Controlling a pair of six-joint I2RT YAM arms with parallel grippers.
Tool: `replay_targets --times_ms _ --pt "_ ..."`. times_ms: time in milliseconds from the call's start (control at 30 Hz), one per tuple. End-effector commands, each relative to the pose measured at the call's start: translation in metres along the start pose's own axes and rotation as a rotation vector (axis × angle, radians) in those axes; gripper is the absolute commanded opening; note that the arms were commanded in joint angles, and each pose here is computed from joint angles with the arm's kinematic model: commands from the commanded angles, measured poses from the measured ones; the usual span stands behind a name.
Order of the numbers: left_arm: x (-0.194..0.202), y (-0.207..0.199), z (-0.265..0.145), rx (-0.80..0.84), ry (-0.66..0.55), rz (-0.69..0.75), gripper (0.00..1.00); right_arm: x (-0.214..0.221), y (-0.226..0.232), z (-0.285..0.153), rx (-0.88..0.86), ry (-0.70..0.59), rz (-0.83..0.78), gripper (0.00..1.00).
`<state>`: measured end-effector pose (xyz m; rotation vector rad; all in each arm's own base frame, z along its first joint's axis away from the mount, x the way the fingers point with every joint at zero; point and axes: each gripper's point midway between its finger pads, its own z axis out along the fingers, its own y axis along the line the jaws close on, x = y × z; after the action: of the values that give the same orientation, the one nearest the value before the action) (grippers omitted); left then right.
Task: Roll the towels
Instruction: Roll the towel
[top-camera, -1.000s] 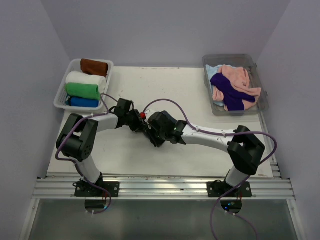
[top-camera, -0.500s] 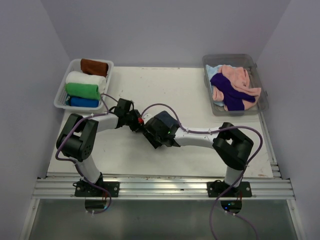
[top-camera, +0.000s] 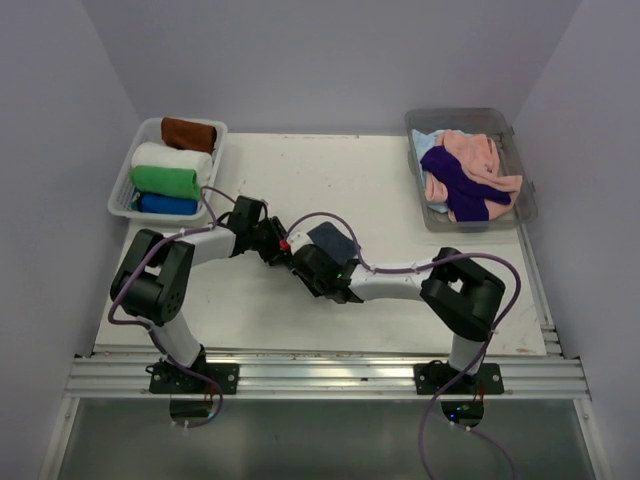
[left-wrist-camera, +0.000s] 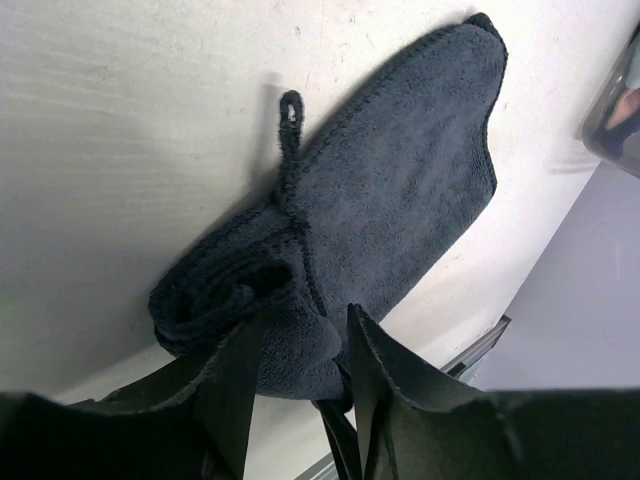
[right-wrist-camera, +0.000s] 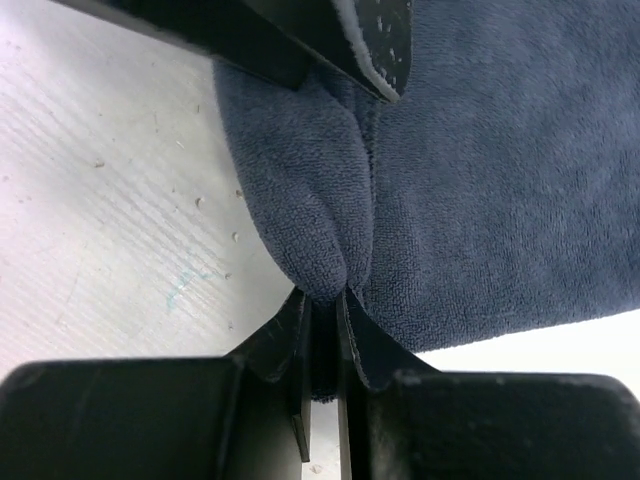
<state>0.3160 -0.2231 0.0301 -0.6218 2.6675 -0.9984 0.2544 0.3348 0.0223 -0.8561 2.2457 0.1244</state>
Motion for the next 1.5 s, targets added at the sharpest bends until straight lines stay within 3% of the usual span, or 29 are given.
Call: replay_targets --times_ms 0,200,233,367,567,700,1033,1267,1467 --pt "0.002 0.019 -0.012 -0.094 -0.018 0.014 0.45 0.014 0.010 -0.002 -0.083 0.041 0.064 0.03" --pt "-0.012 -0.009 -0.045 -0.025 -0.076 0.055 0.59 0.013 0.031 -0.005 -0.272 0.054 0.148 0.01" --pt "-0.015 -0.011 -0.051 -0.017 -0.089 0.057 0.67 0.013 0.031 -0.005 -0.288 0.057 0.161 0.00" --pt "-0.020 -0.014 -0.060 -0.004 -0.103 0.057 0.79 0.014 0.039 -0.009 -0.375 0.064 0.186 0.00" --pt "-0.025 -0.010 -0.071 0.009 -0.124 0.033 0.77 0.010 0.046 -0.016 -0.523 0.079 0.263 0.00" --pt "-0.027 0.001 -0.081 -0.010 -0.155 0.011 0.72 0.007 0.040 -0.017 -0.632 0.128 0.392 0.00" --pt "-0.001 0.015 -0.070 0.031 -0.099 -0.009 0.73 0.003 0.027 -0.018 -0.861 0.225 0.715 0.00" --pt "0.008 0.013 -0.054 0.033 -0.073 0.004 0.73 0.010 0.018 -0.011 -0.900 0.302 0.855 0.00" --pt "0.015 0.004 -0.039 0.047 -0.055 0.022 0.66 0.017 0.015 -0.004 -0.895 0.329 0.906 0.00"
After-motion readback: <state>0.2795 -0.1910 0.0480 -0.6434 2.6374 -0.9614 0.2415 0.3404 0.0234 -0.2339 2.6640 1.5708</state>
